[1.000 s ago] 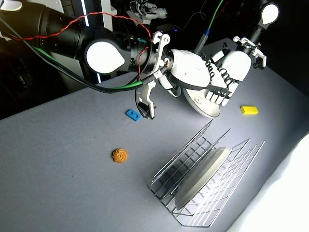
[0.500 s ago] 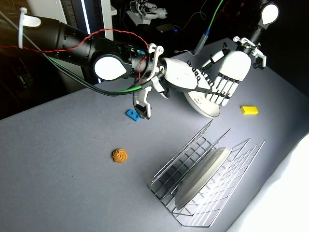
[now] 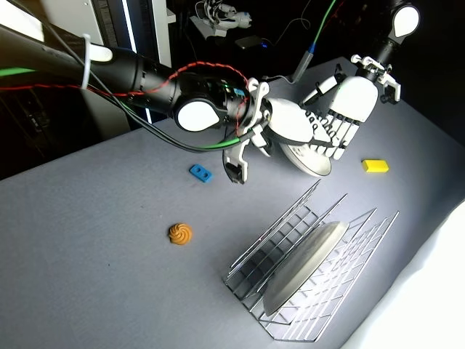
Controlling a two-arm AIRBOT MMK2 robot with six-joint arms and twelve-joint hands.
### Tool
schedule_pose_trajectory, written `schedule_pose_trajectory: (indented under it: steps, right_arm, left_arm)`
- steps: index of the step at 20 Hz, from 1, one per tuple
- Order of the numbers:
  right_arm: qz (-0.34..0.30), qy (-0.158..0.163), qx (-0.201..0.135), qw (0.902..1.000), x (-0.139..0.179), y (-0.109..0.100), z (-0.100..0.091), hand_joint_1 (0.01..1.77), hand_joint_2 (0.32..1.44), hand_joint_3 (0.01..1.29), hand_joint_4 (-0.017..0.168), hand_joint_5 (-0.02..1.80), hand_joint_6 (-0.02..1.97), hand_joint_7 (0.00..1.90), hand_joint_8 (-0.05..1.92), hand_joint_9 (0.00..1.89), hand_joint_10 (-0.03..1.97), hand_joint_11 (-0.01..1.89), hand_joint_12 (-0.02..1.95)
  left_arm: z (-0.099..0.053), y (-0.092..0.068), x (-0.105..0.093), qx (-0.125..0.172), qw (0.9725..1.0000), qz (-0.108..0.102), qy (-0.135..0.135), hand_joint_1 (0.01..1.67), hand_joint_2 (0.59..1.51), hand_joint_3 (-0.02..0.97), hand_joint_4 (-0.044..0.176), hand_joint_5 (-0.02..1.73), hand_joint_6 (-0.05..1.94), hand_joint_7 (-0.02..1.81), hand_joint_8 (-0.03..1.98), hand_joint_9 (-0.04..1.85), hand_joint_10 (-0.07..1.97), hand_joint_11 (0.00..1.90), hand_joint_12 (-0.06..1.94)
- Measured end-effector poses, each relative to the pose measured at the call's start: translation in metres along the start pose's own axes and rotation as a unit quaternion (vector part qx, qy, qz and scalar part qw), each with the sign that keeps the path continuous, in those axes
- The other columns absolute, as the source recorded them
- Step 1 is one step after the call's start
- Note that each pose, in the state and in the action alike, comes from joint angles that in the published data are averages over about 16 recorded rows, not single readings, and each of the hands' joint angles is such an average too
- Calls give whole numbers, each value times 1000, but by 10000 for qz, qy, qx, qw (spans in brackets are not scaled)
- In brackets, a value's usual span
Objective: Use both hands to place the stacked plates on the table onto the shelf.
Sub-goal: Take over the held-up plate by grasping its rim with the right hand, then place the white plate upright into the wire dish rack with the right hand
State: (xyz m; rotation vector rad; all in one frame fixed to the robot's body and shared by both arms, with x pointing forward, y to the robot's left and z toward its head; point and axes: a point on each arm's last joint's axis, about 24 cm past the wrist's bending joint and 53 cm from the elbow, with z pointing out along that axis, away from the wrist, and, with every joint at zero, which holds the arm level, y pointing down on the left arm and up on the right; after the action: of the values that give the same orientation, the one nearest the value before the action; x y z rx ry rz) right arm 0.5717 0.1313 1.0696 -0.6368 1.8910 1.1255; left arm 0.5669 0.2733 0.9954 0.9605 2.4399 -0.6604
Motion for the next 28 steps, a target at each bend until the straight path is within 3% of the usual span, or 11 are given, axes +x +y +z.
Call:
schedule_pose_trajectory:
  steps: [4, 8, 12, 19, 23, 28]
  right_arm:
    - [28, -21, 3, 10000, 8, -4, 11, 1306, 1012, 17, 2, 35, 8, 25, 27, 26, -2, 23, 73]
    - [52, -64, -27, 10000, 13, -5, 18, 1256, 1051, 17, 2, 138, 11, 130, 27, 131, 25, 49, 377]
    - [47, -167, -81, 9998, 12, -3, 22, 1193, 1081, 17, 0, 317, 85, 329, 62, 338, 60, 180, 684]
    - [55, -364, -97, 9993, -2, -5, 19, 1100, 1090, 17, 1, 634, 427, 702, 353, 795, 174, 528, 1222]
    - [71, -455, -56, 9989, -15, -8, 11, 1095, 1062, 17, 1, 749, 624, 857, 550, 978, 351, 711, 1294]
    - [140, -506, 11, 9986, -34, -8, -3, 1125, 1031, 16, 0, 811, 786, 927, 779, 1050, 578, 814, 1323]
  left_arm:
    - [0, 0, 0, -1, 10000, 1, 2, 23, 1091, 17, -3, 1, -14, -7, -12, -20, -36, 19, 0]
    - [0, 0, 0, -4, 10000, 5, 6, 23, 1092, 17, -3, 0, -15, -6, -13, -21, -37, 19, 0]
    - [0, 1, 0, -6, 10000, 6, 9, 23, 1093, 17, -4, -1, -17, -7, -13, -19, -37, 19, -1]
    - [0, -2, -7, 18, 10000, 60, -60, 22, 1093, 17, -6, -5, -25, -5, -12, -5, -21, 19, -1]
    - [-5, -6, -23, 53, 9996, 124, -233, 22, 1089, 17, -4, -5, -17, 1, -10, 5, -11, 18, -2]
    - [-16, -13, -50, 123, 9982, 188, -553, 22, 1082, 16, -3, -4, -6, 10, -7, 16, 3, 17, -1]
